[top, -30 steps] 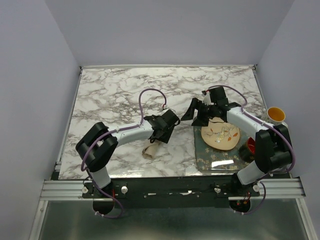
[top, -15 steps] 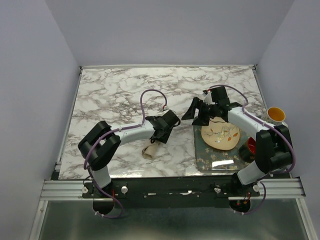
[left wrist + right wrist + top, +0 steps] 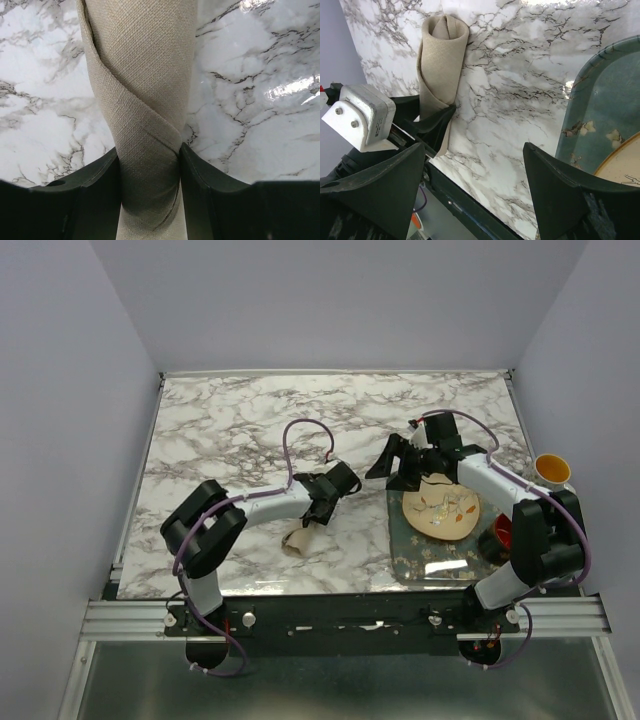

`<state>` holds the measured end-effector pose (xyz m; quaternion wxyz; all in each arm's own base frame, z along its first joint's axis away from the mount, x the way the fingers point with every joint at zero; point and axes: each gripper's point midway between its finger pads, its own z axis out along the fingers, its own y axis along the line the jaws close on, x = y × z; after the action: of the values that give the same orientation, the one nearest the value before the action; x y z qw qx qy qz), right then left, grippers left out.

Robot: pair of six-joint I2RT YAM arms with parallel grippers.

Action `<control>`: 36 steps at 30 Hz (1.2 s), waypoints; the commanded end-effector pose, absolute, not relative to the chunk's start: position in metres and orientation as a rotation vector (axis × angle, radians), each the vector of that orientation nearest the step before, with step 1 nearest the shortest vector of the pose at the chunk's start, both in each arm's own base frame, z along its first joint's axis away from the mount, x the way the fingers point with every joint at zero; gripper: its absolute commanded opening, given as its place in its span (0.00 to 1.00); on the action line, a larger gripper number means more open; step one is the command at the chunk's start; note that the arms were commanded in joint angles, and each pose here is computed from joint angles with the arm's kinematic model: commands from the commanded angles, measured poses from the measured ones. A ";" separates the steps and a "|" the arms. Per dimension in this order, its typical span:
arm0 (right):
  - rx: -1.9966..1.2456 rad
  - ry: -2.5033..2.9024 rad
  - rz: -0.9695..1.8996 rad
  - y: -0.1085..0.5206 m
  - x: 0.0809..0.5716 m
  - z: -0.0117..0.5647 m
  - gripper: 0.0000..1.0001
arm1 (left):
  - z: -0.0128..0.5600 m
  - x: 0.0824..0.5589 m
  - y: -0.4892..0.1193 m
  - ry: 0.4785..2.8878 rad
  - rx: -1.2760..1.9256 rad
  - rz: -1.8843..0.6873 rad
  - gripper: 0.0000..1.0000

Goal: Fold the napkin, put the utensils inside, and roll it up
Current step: Neatly place the rolled napkin to the corner

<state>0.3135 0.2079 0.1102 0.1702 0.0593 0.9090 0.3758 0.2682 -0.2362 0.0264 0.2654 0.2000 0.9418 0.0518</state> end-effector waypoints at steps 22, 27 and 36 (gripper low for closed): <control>0.144 2.453 1.156 0.194 0.325 0.150 0.87 | 0.049 0.421 -0.115 2.476 0.407 0.519 0.42; 0.137 2.445 1.155 0.191 0.323 0.151 0.87 | 0.051 0.460 -0.083 2.460 0.396 0.499 0.43; 0.116 2.431 1.183 0.193 0.322 0.157 0.87 | 0.036 0.503 -0.050 2.487 0.468 0.411 0.43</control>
<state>0.3210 0.1899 0.1395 0.1967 0.0666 0.8885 0.4092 0.4828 -0.0456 0.0374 0.2764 0.1322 0.9328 0.1900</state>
